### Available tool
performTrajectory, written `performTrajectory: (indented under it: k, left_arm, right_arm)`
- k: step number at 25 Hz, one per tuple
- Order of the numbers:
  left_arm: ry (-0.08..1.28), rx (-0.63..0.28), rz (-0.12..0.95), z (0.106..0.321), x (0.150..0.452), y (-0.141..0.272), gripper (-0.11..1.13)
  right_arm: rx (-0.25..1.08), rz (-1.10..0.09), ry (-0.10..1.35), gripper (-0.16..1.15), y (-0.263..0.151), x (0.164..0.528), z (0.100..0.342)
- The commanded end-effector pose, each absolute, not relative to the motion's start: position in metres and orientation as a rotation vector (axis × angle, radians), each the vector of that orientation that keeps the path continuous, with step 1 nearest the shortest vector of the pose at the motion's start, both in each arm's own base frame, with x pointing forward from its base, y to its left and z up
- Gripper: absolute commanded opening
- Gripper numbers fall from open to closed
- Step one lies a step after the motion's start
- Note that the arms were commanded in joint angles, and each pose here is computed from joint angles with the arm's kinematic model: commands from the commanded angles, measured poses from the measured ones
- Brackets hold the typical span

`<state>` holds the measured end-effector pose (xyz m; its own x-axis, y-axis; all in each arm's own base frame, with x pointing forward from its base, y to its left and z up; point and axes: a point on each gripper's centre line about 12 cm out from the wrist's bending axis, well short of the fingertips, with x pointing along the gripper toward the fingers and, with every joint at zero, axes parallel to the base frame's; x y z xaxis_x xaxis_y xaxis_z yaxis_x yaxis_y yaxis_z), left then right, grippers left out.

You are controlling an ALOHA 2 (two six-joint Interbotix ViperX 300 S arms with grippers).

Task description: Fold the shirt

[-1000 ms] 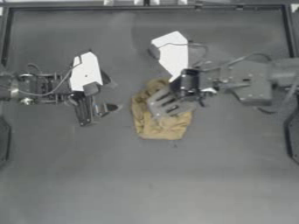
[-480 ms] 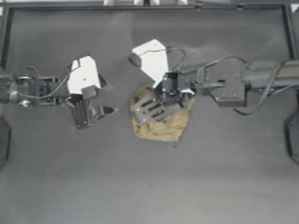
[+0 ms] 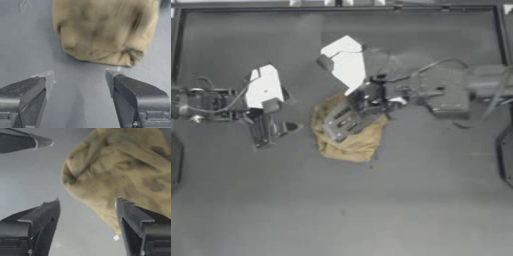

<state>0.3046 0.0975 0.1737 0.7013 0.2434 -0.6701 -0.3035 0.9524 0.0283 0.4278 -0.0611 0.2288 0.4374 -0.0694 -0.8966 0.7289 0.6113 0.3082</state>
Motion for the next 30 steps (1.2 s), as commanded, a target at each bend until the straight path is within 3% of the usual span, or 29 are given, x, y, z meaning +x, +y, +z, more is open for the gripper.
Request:
performTrajectory:
  k: [1,9,14,21,30]
  left_arm:
    - [0.662,-0.079,0.320,0.206,0.306,0.100,0.94]
    - [0.608,-0.061,0.334,0.250,0.323,0.103,0.95]
    - [0.578,-0.053,0.323,0.261,0.344,0.106,0.95]
    - [0.608,-0.029,0.275,0.249,0.393,0.101,0.95]
    - [0.655,-0.040,0.244,0.204,0.418,0.100,0.94]
  right_arm:
    - [0.767,-0.547,0.928,0.93,-0.061,0.413,0.260]
    - [0.745,-0.503,0.823,0.93,-0.053,0.372,0.274]
    - [0.716,-0.459,0.751,0.93,-0.050,0.353,0.271]
    - [0.682,-0.430,0.689,0.93,-0.048,0.332,0.258]
    - [0.673,-0.424,0.688,0.93,-0.047,0.326,0.247]
